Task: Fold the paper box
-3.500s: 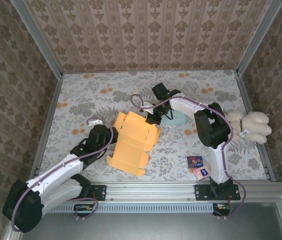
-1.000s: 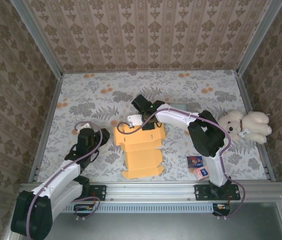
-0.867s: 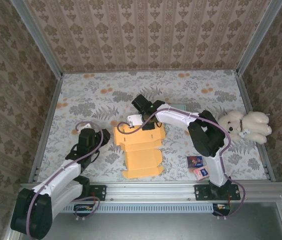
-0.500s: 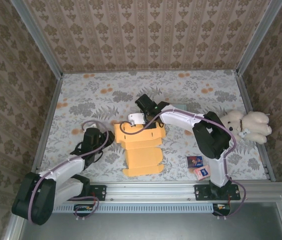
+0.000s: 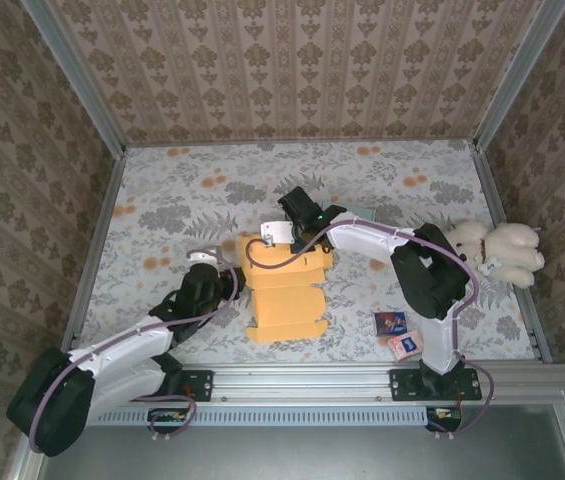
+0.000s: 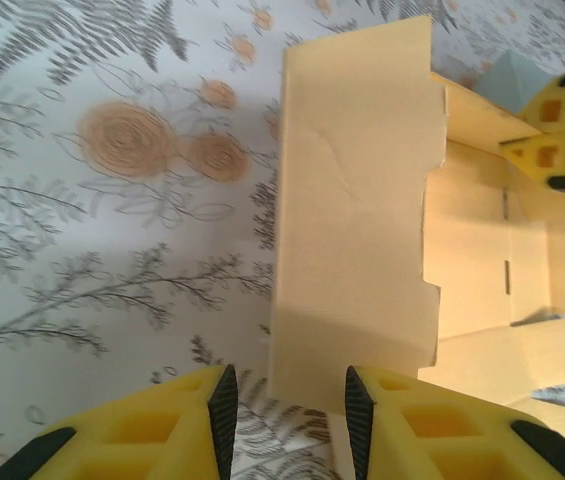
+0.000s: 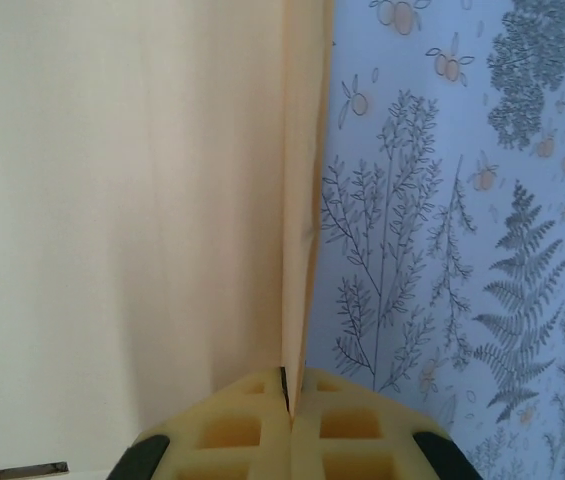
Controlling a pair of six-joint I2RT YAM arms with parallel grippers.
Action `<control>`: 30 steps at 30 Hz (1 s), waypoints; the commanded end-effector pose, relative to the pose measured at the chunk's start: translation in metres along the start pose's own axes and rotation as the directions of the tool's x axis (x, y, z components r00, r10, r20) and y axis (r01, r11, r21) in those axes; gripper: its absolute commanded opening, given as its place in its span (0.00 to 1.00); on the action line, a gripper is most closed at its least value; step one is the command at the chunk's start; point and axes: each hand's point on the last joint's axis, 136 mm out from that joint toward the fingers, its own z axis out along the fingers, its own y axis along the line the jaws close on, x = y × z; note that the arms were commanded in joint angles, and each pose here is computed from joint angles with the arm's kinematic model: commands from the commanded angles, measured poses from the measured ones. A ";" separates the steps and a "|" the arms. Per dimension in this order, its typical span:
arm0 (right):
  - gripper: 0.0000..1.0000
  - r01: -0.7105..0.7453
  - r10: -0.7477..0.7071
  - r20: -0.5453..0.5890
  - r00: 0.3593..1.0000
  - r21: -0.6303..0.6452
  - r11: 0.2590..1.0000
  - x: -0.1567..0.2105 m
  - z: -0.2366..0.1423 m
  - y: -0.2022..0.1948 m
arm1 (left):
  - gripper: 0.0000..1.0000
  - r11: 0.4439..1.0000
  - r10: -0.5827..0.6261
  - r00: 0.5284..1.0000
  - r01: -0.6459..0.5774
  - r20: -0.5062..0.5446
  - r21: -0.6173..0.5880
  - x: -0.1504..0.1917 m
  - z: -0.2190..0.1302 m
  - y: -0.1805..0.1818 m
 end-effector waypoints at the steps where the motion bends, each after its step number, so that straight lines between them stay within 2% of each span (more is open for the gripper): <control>1: 0.00 -0.004 -0.005 0.060 0.998 0.144 0.990 -0.008 -0.021 -0.026 | 0.37 0.994 0.031 0.998 -0.025 0.056 -0.106 -0.013 -0.010 0.017; 7: 0.00 0.011 -0.054 0.094 0.994 0.403 0.915 -0.015 -0.051 -0.058 | 0.39 0.984 0.009 0.987 0.019 0.159 -0.176 -0.025 -0.030 0.037; 12: 0.00 0.052 -0.116 0.089 0.989 0.529 0.847 -0.030 -0.067 -0.063 | 0.39 0.976 0.020 0.980 0.025 0.200 -0.218 -0.028 -0.040 0.049; 21: 0.00 0.205 -0.175 -0.106 0.979 0.540 0.816 -0.045 -0.043 -0.038 | 0.39 0.968 0.020 0.967 0.044 0.254 -0.246 -0.034 -0.048 0.059; 30: 0.00 0.261 -0.202 -0.166 0.965 0.593 0.761 -0.057 -0.026 -0.009 | 0.39 0.966 0.016 0.968 0.049 0.250 -0.254 -0.029 -0.048 0.064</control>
